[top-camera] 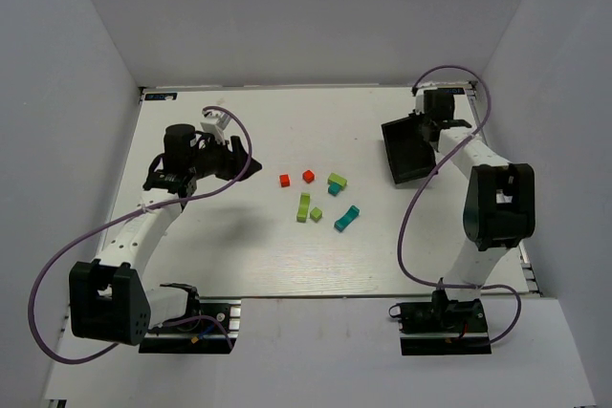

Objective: Build the wood block tower

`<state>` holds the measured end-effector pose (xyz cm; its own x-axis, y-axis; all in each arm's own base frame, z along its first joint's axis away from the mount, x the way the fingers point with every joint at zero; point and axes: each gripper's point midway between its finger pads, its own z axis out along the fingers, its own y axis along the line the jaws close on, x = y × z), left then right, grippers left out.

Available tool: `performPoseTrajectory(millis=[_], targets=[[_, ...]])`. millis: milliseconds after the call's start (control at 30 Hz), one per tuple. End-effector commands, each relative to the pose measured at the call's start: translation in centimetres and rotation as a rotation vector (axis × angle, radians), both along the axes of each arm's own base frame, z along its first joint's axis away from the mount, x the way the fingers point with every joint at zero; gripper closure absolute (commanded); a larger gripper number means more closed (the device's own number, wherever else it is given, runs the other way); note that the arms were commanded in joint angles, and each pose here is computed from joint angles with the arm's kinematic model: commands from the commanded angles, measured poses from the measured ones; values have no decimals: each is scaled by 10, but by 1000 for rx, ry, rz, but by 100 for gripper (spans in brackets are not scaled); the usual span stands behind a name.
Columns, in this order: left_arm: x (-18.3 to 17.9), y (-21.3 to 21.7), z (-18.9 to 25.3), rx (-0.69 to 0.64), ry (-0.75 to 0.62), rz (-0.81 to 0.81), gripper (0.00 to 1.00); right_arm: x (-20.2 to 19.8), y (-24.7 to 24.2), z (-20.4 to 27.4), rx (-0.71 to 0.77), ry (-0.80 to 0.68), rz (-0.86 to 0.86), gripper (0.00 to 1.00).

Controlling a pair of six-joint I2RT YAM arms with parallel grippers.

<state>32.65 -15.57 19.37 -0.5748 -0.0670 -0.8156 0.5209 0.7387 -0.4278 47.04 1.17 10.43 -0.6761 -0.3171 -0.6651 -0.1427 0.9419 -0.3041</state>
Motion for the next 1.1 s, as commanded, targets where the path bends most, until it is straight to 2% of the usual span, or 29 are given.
performPoseTrajectory(millis=[0, 100, 133, 167, 233, 267, 367, 500, 600, 700, 833, 967, 1000, 1033, 1067], targets=[[2, -5, 18, -13, -40, -29, 32, 5, 5, 15, 171, 2, -23, 100], [1, -8, 21, -25, -49, -49, 29, 7, 0, 4, 210, 40, -37, 100], [0, -11, 17, -23, -37, -59, 29, 7, -2, 0, 218, 54, -40, 97], [-1, -12, 17, -27, -36, -67, 29, 7, -4, -7, 217, 69, -44, 80], [0, -14, 9, -35, -3, -72, 28, 5, -5, -15, 227, 97, -48, 72], [0, -14, 9, -35, -3, -73, 28, 7, -5, -18, 233, 105, -46, 63], [2, -14, 1, -32, 23, -72, 28, 6, -4, -22, 256, 125, -44, 52], [8, -14, -10, -23, 56, -64, 28, 7, -4, -14, 248, 108, -38, 40], [11, -16, -18, 6, 77, -54, 28, 7, -6, 6, 238, 60, -22, 38], [16, -16, -30, 55, 113, -38, 28, 5, -10, 51, 213, -72, 0, 33], [26, -17, -36, 117, 125, -14, 28, -1, -7, 84, 197, -179, 55, 30], [31, -20, -55, 243, 177, 11, 30, -18, 10, 112, 218, -243, 162, 32], [30, -28, -58, 263, 186, 0, 32, -20, 15, 116, 225, -254, 186, 37], [34, -31, -62, 282, 199, 2, 35, -30, 25, 119, 248, -264, 234, 59], [33, -29, -66, 321, 207, 10, 37, -37, 36, 136, 257, -312, 310, 73]])
